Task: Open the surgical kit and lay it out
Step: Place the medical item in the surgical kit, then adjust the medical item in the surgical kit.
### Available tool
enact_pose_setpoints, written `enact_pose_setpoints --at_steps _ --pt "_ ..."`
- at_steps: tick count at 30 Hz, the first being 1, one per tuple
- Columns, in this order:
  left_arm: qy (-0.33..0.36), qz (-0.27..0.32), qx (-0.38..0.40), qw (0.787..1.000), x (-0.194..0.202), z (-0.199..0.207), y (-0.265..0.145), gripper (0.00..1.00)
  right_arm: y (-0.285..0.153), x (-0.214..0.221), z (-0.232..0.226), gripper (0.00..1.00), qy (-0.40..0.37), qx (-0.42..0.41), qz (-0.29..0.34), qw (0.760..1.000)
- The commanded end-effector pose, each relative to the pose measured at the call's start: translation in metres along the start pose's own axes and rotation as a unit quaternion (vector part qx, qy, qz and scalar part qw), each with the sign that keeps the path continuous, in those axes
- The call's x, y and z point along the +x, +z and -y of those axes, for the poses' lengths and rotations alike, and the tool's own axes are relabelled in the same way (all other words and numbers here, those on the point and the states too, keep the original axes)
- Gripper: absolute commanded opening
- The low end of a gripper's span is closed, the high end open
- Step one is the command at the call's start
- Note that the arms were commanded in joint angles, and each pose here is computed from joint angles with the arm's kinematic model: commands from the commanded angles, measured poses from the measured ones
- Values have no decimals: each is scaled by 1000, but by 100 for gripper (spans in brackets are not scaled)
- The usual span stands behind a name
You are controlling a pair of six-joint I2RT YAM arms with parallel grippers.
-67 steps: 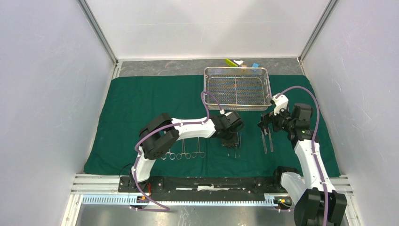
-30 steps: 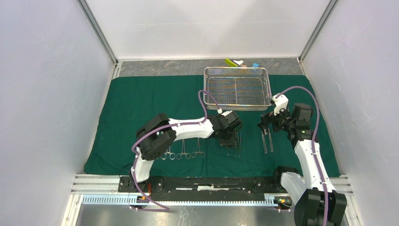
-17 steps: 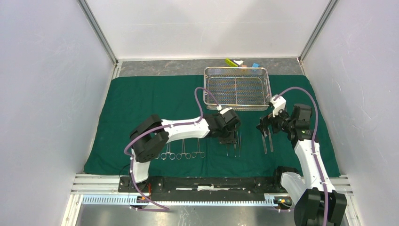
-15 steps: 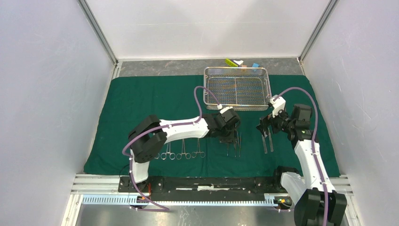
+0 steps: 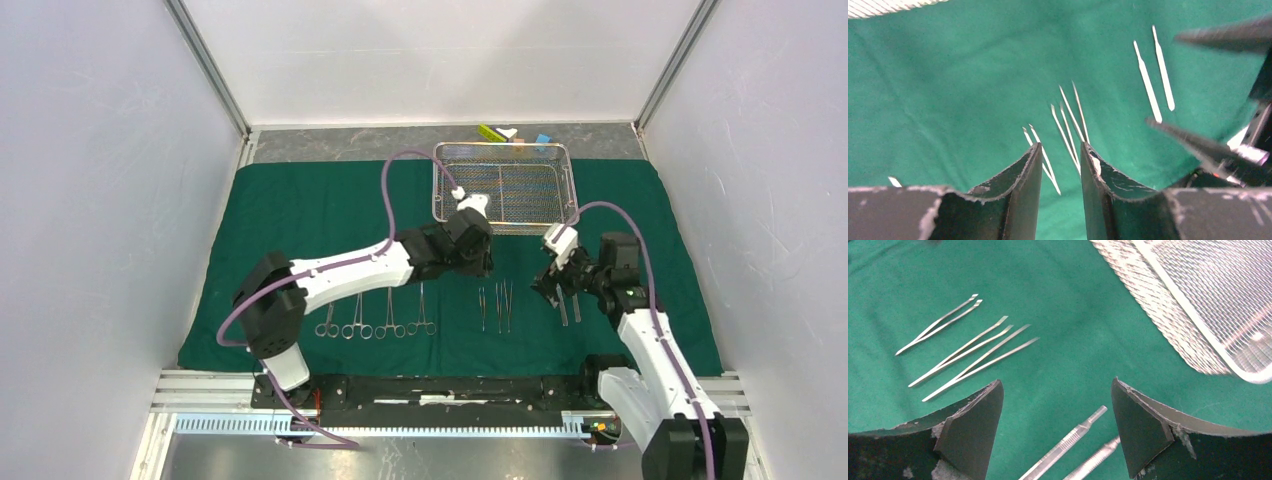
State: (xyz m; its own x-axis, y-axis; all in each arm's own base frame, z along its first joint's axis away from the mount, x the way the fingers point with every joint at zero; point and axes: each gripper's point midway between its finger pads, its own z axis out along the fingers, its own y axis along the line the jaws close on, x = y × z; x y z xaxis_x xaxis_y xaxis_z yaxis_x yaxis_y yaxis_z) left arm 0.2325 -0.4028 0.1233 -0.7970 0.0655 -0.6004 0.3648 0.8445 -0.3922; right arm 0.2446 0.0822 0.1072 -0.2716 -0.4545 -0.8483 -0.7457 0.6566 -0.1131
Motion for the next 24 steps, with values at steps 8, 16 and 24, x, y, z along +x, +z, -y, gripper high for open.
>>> enact_pose_setpoints --at_steps 8,16,24 --pt "-9 145 -37 989 -115 -92 -40 41 43 -12 -38 80 -130 -56 -1 990" --pt "-46 176 -29 983 -141 -112 -60 41 63 -3 -53 79 -166 -77 -36 983" --pt "-59 191 -15 980 -148 -117 -69 42 74 2 -57 79 -181 -75 -62 979"
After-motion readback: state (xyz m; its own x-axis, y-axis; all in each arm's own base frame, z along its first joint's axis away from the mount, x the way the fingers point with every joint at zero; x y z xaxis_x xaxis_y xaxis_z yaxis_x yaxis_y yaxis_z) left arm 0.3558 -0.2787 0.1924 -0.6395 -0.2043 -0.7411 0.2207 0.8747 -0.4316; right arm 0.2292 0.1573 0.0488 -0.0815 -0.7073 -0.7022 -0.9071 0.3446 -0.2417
